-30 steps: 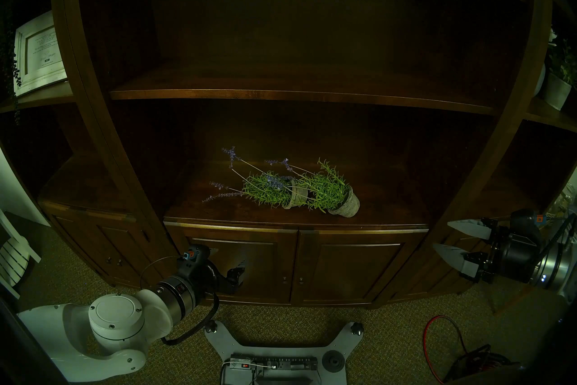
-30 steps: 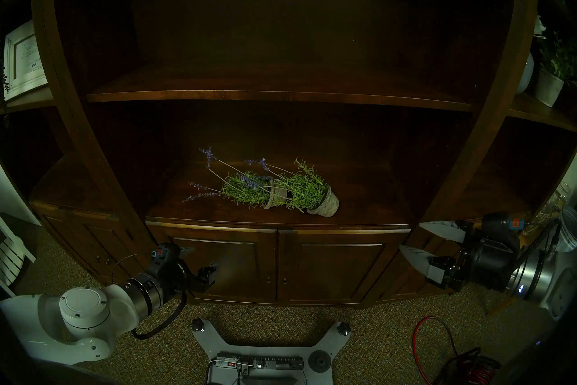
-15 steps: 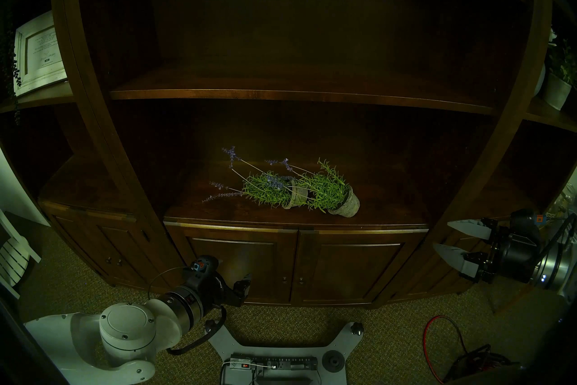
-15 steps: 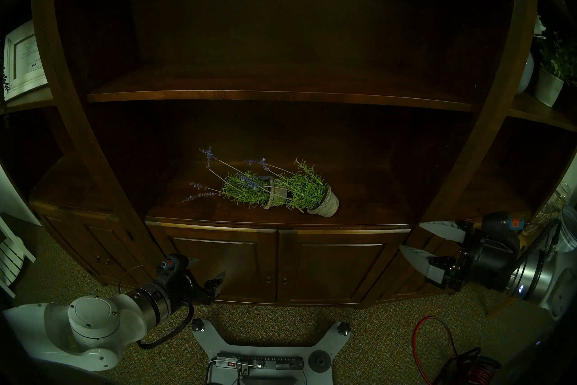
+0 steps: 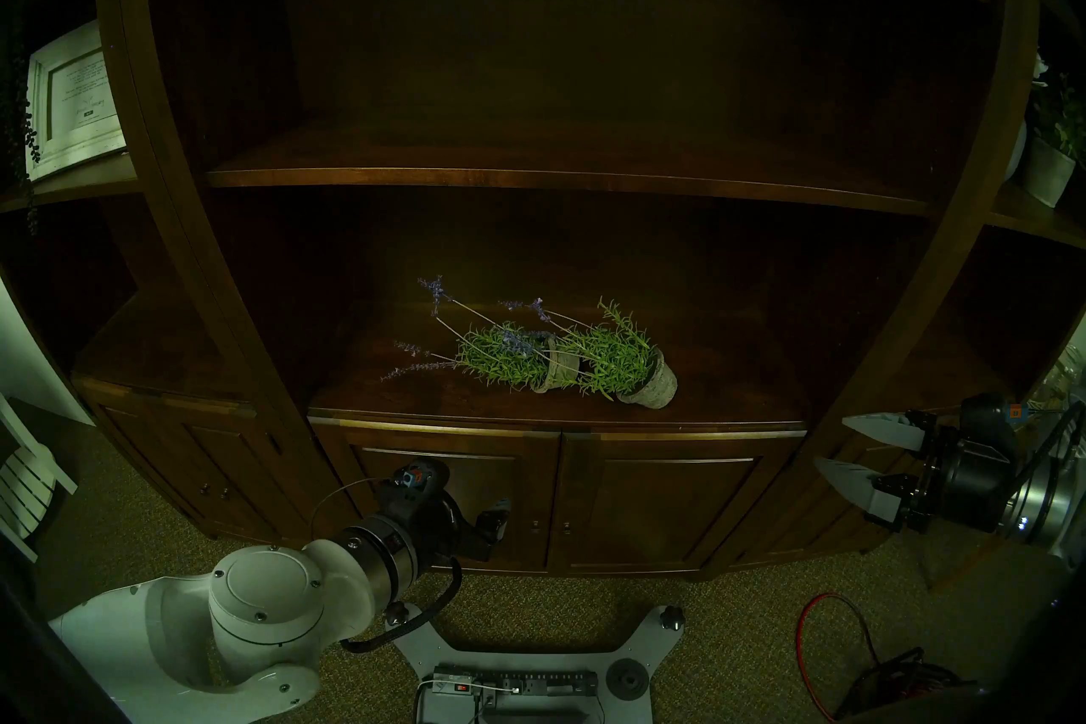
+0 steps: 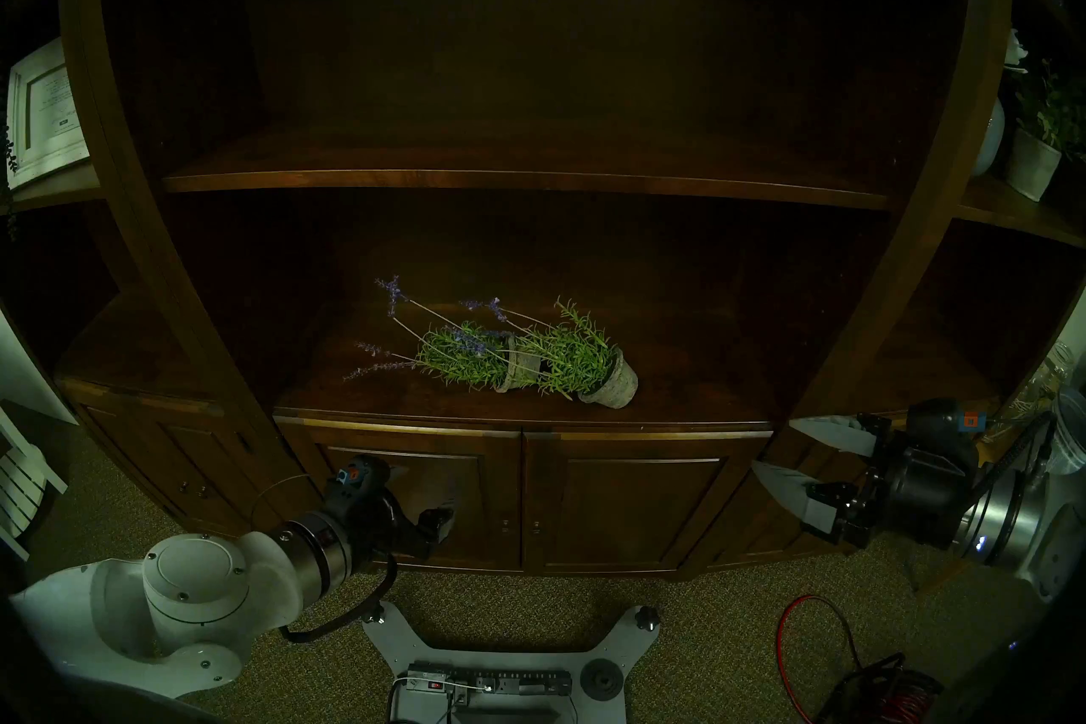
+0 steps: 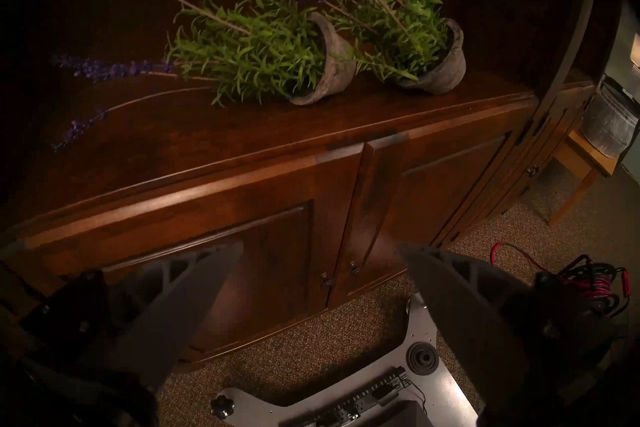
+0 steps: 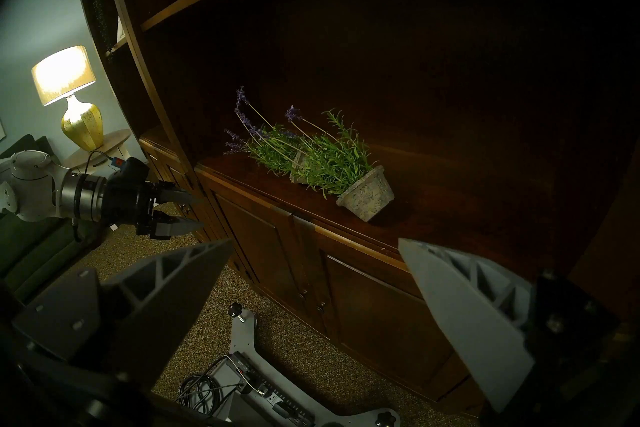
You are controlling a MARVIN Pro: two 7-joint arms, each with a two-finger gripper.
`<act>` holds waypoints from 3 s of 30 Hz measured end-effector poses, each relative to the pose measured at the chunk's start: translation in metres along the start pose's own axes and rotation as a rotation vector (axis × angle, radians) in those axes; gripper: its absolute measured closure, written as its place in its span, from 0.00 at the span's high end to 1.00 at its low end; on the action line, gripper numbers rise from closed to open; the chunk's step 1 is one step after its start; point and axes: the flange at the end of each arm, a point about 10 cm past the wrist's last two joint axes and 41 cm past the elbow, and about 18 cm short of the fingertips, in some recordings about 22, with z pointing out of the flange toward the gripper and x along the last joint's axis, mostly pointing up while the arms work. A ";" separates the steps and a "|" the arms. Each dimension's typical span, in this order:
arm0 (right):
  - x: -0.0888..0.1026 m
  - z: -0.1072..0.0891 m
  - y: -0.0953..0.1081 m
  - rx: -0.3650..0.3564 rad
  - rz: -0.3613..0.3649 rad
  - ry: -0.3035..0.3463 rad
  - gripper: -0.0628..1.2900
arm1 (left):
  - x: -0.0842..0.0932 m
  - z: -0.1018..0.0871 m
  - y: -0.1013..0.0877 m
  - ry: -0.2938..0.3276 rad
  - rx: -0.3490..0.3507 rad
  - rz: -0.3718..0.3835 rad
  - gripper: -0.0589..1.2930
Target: Place the fake decorative plant upright
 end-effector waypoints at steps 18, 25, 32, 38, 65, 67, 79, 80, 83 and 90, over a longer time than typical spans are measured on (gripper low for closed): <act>0.000 0.000 0.000 0.000 0.001 0.000 0.96 | 0.041 0.020 0.014 0.019 -0.003 0.037 0.94; 0.000 0.000 0.000 -0.001 0.001 0.000 0.96 | 0.045 0.036 0.021 -0.002 0.001 0.055 0.94; 0.000 0.000 0.000 -0.001 0.001 -0.001 0.96 | 0.038 0.060 0.020 -0.055 0.031 0.070 0.94; 0.000 0.000 0.000 -0.001 0.001 -0.001 0.96 | 0.039 0.079 0.013 -0.078 0.082 0.068 0.94; 0.000 0.000 0.000 -0.001 0.002 -0.001 0.96 | 0.050 0.125 0.024 -0.102 0.133 0.029 0.94; 0.000 0.000 0.000 -0.001 0.002 -0.001 0.96 | 0.053 0.125 0.023 -0.094 0.139 0.023 0.94; 0.000 0.000 0.000 -0.001 0.002 -0.001 0.96 | 0.058 0.124 0.021 -0.075 0.154 0.008 0.94; 0.000 0.000 0.000 -0.001 0.002 -0.001 0.96 | 0.058 0.124 0.021 -0.075 0.154 0.008 0.94; 0.000 0.000 0.000 -0.001 0.002 -0.001 0.96 | 0.058 0.124 0.021 -0.074 0.154 0.007 0.94; 0.000 0.000 0.000 -0.001 0.002 -0.001 0.96 | 0.058 0.123 0.022 -0.070 0.147 0.008 0.94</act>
